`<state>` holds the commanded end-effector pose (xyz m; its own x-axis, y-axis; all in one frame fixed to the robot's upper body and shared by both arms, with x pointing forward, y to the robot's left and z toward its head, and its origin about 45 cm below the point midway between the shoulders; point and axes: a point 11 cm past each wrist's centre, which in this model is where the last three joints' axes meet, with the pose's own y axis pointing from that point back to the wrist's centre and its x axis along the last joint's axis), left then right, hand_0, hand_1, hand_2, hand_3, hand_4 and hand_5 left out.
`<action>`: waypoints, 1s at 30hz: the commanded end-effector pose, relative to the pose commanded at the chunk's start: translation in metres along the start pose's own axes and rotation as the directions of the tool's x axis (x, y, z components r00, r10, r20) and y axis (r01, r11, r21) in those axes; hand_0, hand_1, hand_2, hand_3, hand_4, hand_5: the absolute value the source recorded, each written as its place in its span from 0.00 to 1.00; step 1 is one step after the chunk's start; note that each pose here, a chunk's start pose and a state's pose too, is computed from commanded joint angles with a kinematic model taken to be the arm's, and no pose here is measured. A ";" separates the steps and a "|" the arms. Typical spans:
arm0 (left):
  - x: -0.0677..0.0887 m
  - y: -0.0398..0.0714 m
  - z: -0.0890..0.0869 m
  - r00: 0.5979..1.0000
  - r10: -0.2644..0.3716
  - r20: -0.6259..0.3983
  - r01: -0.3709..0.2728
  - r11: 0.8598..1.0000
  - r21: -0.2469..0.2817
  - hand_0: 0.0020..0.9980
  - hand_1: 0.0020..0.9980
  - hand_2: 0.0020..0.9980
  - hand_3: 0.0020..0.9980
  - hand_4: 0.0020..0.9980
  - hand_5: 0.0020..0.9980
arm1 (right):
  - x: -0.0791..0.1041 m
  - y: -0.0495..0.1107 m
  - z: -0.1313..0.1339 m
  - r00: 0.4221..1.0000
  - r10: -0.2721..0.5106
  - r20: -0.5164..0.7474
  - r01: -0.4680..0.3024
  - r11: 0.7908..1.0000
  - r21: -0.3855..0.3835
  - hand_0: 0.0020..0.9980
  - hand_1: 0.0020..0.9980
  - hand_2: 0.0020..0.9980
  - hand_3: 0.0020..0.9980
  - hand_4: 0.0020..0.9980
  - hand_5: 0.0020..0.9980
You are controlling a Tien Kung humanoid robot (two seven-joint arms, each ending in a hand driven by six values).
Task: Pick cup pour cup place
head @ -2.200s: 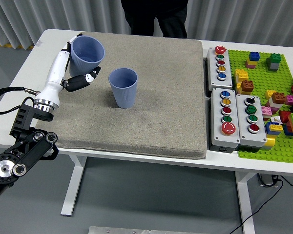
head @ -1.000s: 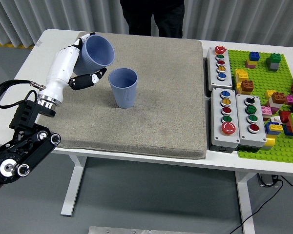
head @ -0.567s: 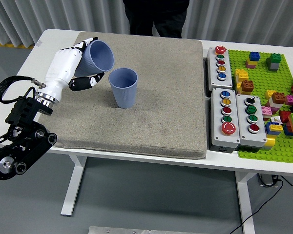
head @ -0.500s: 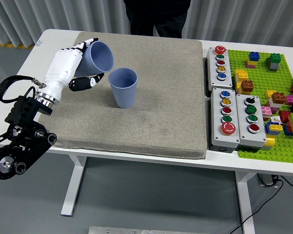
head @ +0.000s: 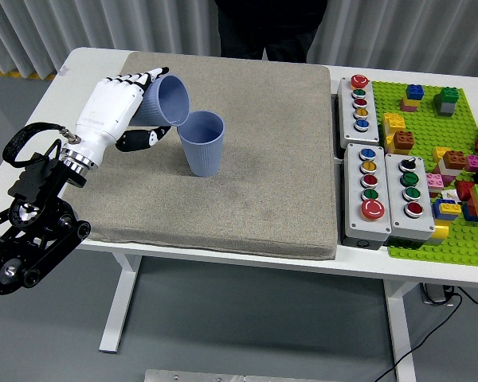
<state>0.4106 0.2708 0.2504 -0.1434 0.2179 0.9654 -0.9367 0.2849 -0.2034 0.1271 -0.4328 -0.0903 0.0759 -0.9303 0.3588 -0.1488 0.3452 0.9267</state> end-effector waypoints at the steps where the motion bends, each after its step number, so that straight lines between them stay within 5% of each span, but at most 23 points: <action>1: 0.001 -0.001 0.001 1.000 0.001 0.008 0.000 1.000 -0.003 0.53 0.58 0.62 0.64 0.60 0.15 | 0.000 0.000 0.000 1.000 0.000 0.001 0.000 1.000 0.001 0.69 0.68 0.61 0.60 0.00 0.12; 30: 0.008 -0.007 0.000 0.982 0.002 0.189 0.008 0.999 -0.053 0.54 0.58 0.61 0.63 0.57 0.13 | 0.001 0.000 -0.003 1.000 0.003 0.007 -0.003 1.000 0.004 0.69 0.68 0.61 0.59 0.00 0.11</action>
<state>0.4158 0.2703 0.2597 -0.2028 0.0382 0.9785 -0.9197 0.3356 -0.2037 0.1296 -0.4334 -0.0894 0.0687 -0.9302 0.3605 -0.1533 0.3473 0.9252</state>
